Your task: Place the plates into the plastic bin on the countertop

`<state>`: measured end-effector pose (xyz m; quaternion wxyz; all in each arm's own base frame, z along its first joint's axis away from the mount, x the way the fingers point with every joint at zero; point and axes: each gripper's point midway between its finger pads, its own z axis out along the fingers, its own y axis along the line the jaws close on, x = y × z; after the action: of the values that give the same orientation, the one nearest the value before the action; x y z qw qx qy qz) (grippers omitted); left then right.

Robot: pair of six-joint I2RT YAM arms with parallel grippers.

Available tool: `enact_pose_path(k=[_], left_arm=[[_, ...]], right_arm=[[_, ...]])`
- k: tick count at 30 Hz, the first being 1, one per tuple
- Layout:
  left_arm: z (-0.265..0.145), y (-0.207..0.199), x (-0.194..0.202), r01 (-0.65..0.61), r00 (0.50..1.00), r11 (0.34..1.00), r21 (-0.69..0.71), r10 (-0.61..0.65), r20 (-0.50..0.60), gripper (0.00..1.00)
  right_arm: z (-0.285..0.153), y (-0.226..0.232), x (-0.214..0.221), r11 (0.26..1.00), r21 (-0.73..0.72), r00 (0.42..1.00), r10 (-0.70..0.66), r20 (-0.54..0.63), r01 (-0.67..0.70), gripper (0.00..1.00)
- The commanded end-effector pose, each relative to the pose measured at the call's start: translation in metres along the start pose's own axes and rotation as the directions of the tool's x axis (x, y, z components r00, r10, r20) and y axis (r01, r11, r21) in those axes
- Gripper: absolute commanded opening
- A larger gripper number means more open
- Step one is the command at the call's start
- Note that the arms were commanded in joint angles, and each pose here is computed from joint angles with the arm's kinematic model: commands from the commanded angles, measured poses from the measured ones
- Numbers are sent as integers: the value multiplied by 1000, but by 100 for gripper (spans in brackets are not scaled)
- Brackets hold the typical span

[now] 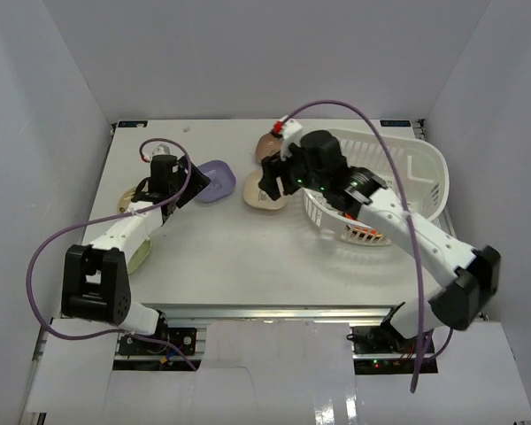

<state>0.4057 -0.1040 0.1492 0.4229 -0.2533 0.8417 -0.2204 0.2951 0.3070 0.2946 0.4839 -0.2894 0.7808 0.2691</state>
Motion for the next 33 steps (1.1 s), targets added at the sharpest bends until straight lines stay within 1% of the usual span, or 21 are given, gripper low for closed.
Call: enact_pose_path(k=[1, 3, 4, 5, 6, 7, 8, 10, 12, 14, 15, 18, 21, 22, 24, 26, 27, 28, 30, 32, 33], left_arm=[[6, 6, -23, 7, 1000, 999, -54, -5, 27, 78], [22, 22, -21, -9, 1000, 994, -112, 7, -15, 77], [25, 22, -27, -10, 1000, 992, -124, 7, -21, 77], [36, 34, -23, -14, 999, 988, -153, 7, -48, 75], [40, 38, -23, -17, 998, 987, -160, 7, -61, 74], [44, 39, -26, -18, 998, 986, -165, 7, -65, 74], [51, 43, -20, -19, 995, 986, -166, 3, -99, 73], [58, 41, -24, -44, 994, 987, -156, 28, -104, 72], [65, 43, -20, -69, 991, 986, -151, 50, -126, 72], [70, 35, -19, -87, 987, 991, -105, 71, -147, 72], [75, 39, -13, -105, 981, 988, -110, 85, -172, 70], [82, 48, -12, -130, 977, 980, -149, 101, -190, 66], [85, 53, -11, -154, 972, 974, -168, 118, -203, 61], [88, 55, -11, -159, 971, 973, -170, 122, -207, 59], [90, 57, -8, -163, 968, 971, -172, 124, -218, 56], [92, 58, -4, -166, 965, 972, -169, 125, -231, 53], [93, 60, -4, -167, 964, 971, -172, 124, -234, 52], [93, 61, -2, -168, 964, 970, -175, 124, -237, 49], [93, 65, -1, -178, 961, 966, -186, 130, -243, 47], [91, 66, -2, -180, 963, 965, -193, 132, -237, 42], [90, 68, -1, -181, 963, 962, -203, 132, -236, 39]], right_arm=[[53, -3, 24, 982, 10, 967, -185, -177, 190, 71], [75, -7, 44, 970, -21, 935, -238, -264, 242, 73], [97, -11, 67, 967, -33, 910, -248, -331, 252, 73], [106, -11, 60, 959, -47, 906, -279, -320, 278, 73], [114, -12, 66, 956, -58, 895, -289, -340, 286, 72], [127, -14, 83, 955, -76, 876, -293, -384, 286, 72], [132, -13, 73, 948, -84, 875, -316, -367, 307, 72], [146, -11, 88, 940, -132, 856, -341, -389, 314, 72], [154, -14, 89, 930, -144, 845, -369, -387, 339, 72], [164, -17, 102, 928, -163, 835, -371, -407, 334, 72], [170, -21, 113, 930, -163, 825, -367, -429, 329, 72], [183, -28, 134, 938, -172, 819, -348, -457, 302, 70], [193, -31, 154, 941, -173, 805, -338, -487, 290, 65], [197, -33, 155, 942, -164, 809, -334, -483, 291, 61], [200, -36, 163, 943, -157, 808, -333, -487, 294, 58], [202, -36, 163, 944, -148, 815, -328, -478, 293, 55], [203, -35, 158, 943, -145, 826, -331, -456, 298, 51], [202, -35, 162, 943, -145, 826, -331, -457, 298, 49], [202, -32, 157, 943, -155, 836, -333, -436, 295, 47], [200, -30, 160, 943, -163, 835, -334, -438, 291, 46], [200, -29, 158, 942, -165, 838, -336, -430, 293, 37]])
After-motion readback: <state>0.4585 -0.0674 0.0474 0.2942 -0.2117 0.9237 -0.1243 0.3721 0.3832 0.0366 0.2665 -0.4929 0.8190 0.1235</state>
